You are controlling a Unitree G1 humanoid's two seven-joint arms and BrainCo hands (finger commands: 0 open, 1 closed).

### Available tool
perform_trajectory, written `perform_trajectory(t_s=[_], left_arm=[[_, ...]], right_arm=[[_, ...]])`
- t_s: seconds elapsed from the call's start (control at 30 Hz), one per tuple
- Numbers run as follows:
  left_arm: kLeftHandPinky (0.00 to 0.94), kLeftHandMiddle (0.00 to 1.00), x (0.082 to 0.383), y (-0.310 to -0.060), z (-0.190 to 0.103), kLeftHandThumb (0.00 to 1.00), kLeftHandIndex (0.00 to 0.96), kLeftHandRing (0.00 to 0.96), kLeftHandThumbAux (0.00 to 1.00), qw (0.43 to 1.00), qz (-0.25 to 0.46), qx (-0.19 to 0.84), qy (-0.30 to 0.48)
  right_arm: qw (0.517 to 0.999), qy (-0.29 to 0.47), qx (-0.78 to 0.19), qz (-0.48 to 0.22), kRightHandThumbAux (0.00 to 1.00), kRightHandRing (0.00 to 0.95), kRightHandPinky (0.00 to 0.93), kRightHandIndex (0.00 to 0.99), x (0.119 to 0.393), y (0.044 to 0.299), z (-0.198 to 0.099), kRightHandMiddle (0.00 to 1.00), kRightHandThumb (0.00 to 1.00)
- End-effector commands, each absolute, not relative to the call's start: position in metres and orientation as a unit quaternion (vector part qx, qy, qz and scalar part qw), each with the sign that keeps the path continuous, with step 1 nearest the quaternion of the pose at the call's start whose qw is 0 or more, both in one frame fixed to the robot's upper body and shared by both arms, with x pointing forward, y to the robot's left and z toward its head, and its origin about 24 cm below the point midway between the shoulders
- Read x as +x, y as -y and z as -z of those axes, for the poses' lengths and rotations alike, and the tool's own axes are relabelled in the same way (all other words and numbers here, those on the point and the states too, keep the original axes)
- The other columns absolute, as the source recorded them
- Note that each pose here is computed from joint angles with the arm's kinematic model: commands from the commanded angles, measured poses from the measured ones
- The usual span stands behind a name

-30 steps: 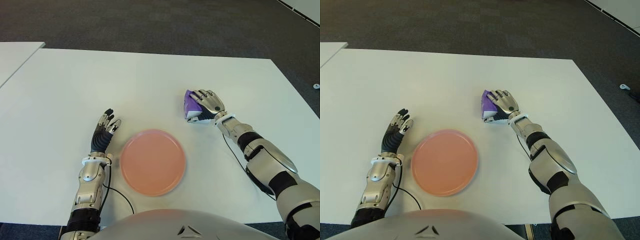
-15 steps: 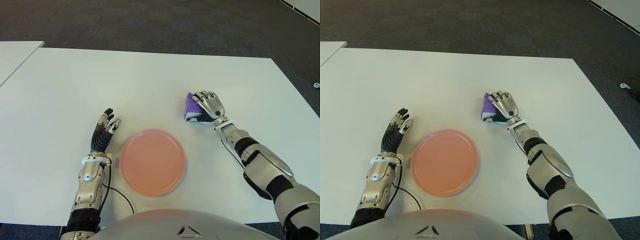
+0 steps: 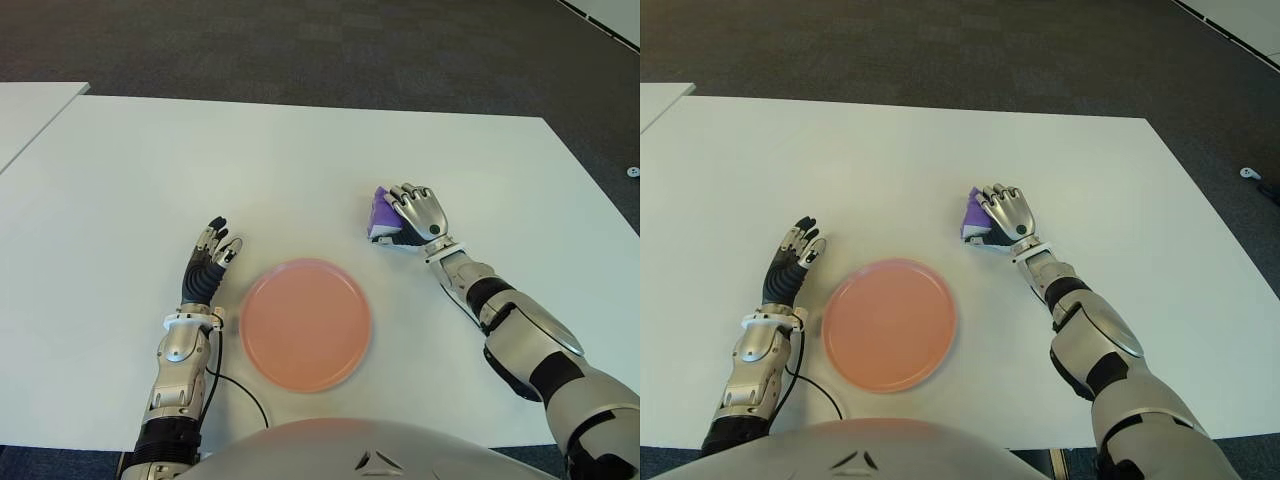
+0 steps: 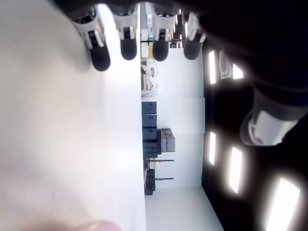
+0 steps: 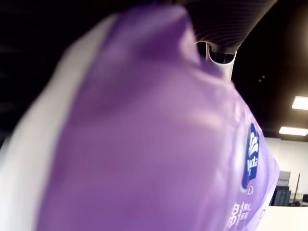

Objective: Put the tissue paper into the plate.

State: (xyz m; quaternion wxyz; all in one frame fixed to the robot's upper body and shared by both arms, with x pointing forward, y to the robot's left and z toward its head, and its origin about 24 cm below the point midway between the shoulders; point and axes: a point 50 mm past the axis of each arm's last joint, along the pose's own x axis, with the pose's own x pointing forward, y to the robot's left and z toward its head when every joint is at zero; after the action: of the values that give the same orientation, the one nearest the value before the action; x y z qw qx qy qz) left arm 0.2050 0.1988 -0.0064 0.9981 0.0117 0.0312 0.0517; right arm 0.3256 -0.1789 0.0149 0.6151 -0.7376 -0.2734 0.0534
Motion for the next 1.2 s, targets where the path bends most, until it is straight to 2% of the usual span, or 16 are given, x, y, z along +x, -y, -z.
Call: perform_trajectory(t_s=[0.03, 0.53, 0.67, 0.9, 1.03, 1.2], left_arm=[[0.000, 0.000, 0.197, -0.199, 0.018, 0.000, 0.000, 0.000, 0.518, 0.996, -0.061, 0.008, -0.068], [0.000, 0.000, 0.198, -0.198, 0.018, 0.000, 0.000, 0.000, 0.522, 0.996, -0.058, 0.007, -0.066], [0.000, 0.000, 0.198, -0.198, 0.018, 0.000, 0.000, 0.000, 0.521, 0.996, -0.059, 0.007, -0.065], [0.000, 0.000, 0.197, -0.199, 0.017, 0.000, 0.000, 0.000, 0.515, 0.996, -0.062, 0.006, -0.065], [0.000, 0.000, 0.197, -0.200, 0.017, 0.000, 0.000, 0.000, 0.513, 0.996, -0.062, 0.007, -0.065], [0.000, 0.000, 0.196, -0.201, 0.017, 0.000, 0.000, 0.000, 0.511, 0.996, -0.061, 0.008, -0.064]], right_arm=[[0.629, 0.223, -0.735, -0.123, 0.711, 0.845, 0.852, 0.439, 0.298, 0.178, 0.022, 0.854, 0.736], [0.634, 0.240, -0.727, -0.107, 0.711, 0.827, 0.830, 0.439, 0.301, 0.178, 0.017, 0.836, 0.733], [0.646, 0.256, -0.714, -0.085, 0.711, 0.826, 0.830, 0.439, 0.304, 0.177, 0.010, 0.833, 0.733], [0.673, 0.340, -0.656, 0.026, 0.710, 0.844, 0.854, 0.439, 0.331, 0.169, -0.040, 0.850, 0.737], [0.672, 0.389, -0.624, 0.084, 0.710, 0.854, 0.860, 0.439, 0.337, 0.168, -0.066, 0.860, 0.738], [0.670, 0.420, -0.602, 0.113, 0.710, 0.863, 0.866, 0.439, 0.335, 0.166, -0.085, 0.867, 0.739]])
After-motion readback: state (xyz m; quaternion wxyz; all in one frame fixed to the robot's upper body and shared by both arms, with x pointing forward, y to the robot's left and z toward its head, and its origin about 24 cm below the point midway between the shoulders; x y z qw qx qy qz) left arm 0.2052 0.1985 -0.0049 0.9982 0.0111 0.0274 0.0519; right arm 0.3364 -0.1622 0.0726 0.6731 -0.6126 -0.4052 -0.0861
